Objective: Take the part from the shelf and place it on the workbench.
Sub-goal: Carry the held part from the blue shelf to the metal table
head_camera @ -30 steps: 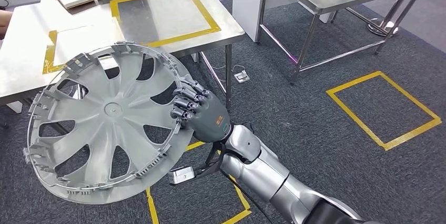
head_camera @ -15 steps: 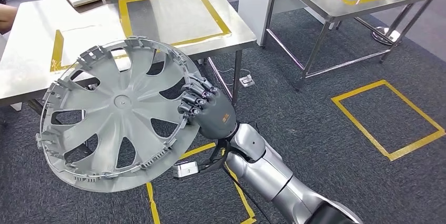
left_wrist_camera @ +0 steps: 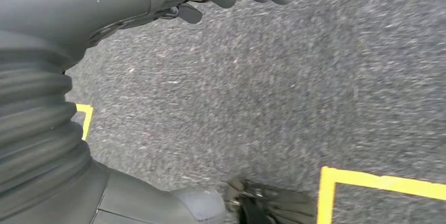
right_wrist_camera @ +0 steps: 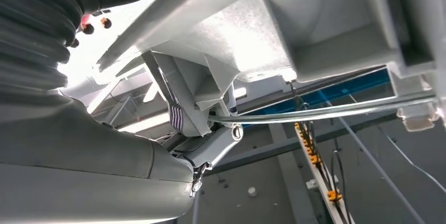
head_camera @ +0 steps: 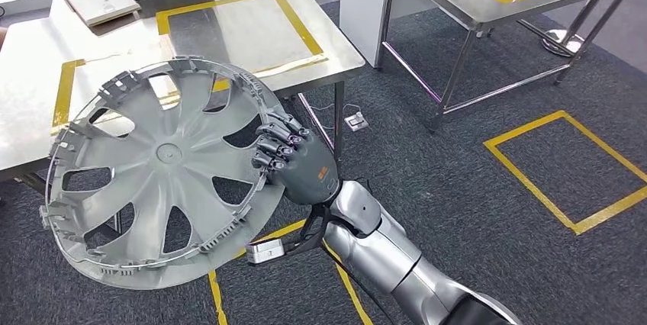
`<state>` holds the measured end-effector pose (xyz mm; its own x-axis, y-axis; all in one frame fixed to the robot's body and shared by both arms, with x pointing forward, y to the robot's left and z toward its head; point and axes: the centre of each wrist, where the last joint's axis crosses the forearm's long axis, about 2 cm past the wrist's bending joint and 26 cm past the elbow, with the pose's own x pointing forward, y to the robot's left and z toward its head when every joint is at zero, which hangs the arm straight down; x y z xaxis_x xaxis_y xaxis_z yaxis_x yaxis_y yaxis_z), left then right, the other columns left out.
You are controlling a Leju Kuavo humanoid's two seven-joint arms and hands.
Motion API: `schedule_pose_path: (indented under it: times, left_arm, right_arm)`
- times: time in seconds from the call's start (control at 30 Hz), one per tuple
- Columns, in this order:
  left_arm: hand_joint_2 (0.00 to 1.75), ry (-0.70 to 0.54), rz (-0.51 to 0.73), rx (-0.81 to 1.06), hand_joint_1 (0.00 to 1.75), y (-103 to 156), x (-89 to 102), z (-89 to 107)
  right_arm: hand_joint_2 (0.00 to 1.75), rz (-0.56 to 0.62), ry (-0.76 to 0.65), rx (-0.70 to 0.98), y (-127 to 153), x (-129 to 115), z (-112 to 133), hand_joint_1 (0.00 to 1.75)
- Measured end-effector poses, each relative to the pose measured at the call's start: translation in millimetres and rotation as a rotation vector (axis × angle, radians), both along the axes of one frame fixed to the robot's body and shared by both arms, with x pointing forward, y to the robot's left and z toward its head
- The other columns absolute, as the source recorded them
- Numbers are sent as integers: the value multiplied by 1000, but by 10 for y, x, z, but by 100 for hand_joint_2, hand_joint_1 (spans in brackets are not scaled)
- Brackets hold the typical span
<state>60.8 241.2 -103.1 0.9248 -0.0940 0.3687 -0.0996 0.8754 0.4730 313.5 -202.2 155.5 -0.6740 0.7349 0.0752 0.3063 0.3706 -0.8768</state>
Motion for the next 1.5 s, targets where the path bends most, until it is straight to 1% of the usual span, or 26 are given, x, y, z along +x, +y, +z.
schedule_pose_path:
  times: [0.3,0.6,0.8,1.1,1.3,1.5]
  left_arm:
    - [175,-6,4,1,0,12,32,4]
    - [175,5,9,1,0,18,-6,-3]
    - [175,-9,4,-3,0,17,39,4]
    - [175,0,3,1,0,58,-33,-11]
    - [175,-9,1,-2,0,44,14,-3]
    - [175,-7,6,-8,0,22,2,-3]
  right_arm:
    - [175,6,-11,15,30,12,72,175]
    - [175,6,13,19,26,-45,8,175]
    - [175,-3,8,38,29,-61,12,175]
    - [175,-13,29,64,19,-132,-72,175]
    - [175,-2,35,62,42,-52,-7,175]
    - [175,21,99,41,71,49,-51,175]
